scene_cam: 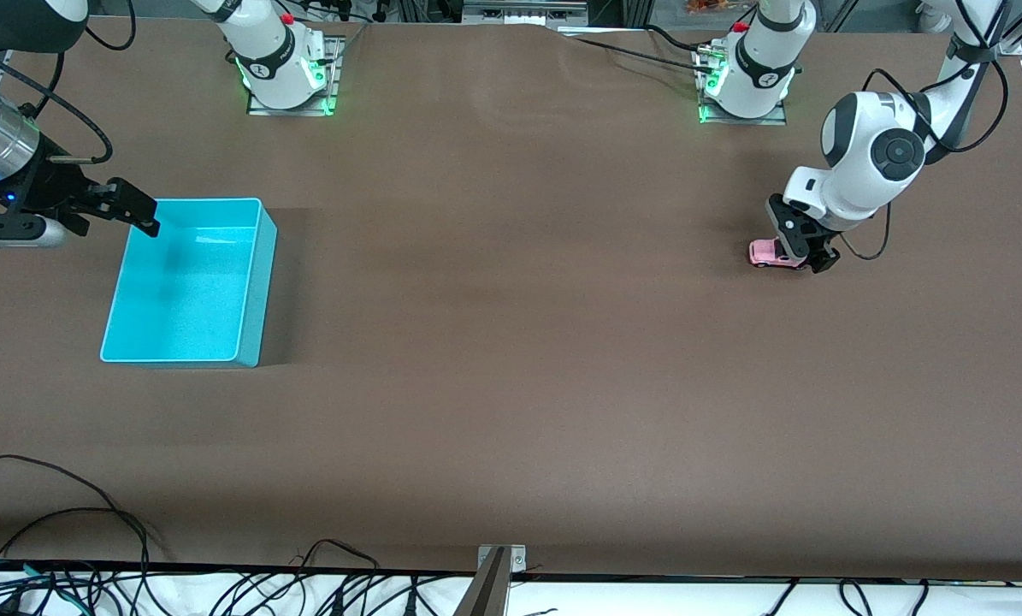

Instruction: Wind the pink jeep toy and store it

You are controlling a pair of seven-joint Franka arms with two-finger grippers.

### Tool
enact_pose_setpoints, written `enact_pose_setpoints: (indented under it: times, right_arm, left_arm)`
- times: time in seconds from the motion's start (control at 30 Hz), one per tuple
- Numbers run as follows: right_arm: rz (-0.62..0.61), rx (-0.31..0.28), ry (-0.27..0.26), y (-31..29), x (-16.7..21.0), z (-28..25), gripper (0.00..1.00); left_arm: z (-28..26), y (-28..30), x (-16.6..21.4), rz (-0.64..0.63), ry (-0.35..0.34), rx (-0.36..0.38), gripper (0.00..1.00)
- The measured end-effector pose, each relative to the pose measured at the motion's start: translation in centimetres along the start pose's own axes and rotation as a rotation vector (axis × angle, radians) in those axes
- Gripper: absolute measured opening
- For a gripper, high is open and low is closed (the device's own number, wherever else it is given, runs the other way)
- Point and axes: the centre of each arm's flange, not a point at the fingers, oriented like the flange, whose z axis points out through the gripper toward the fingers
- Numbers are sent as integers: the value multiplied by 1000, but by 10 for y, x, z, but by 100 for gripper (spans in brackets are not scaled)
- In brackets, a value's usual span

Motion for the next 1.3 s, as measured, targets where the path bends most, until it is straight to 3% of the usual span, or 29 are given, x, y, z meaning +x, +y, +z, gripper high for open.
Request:
enact_pose_setpoints:
  times: [0.7, 0.83, 1.0, 1.3]
  right_arm:
    - [0, 0, 0, 0, 0, 0, 100]
    - [0, 0, 0, 0, 0, 0, 100]
    - [0, 0, 0, 0, 0, 0, 100]
    - [1, 0, 0, 0, 0, 0, 100]
  left_arm:
    - [30, -2, -5, 21, 15, 7, 97]
    - [29, -2, -3, 87, -9, 26, 82]
    - [25, -4, 3, 181, -33, 70, 52]
    - [22, -6, 7, 211, -36, 89, 51]
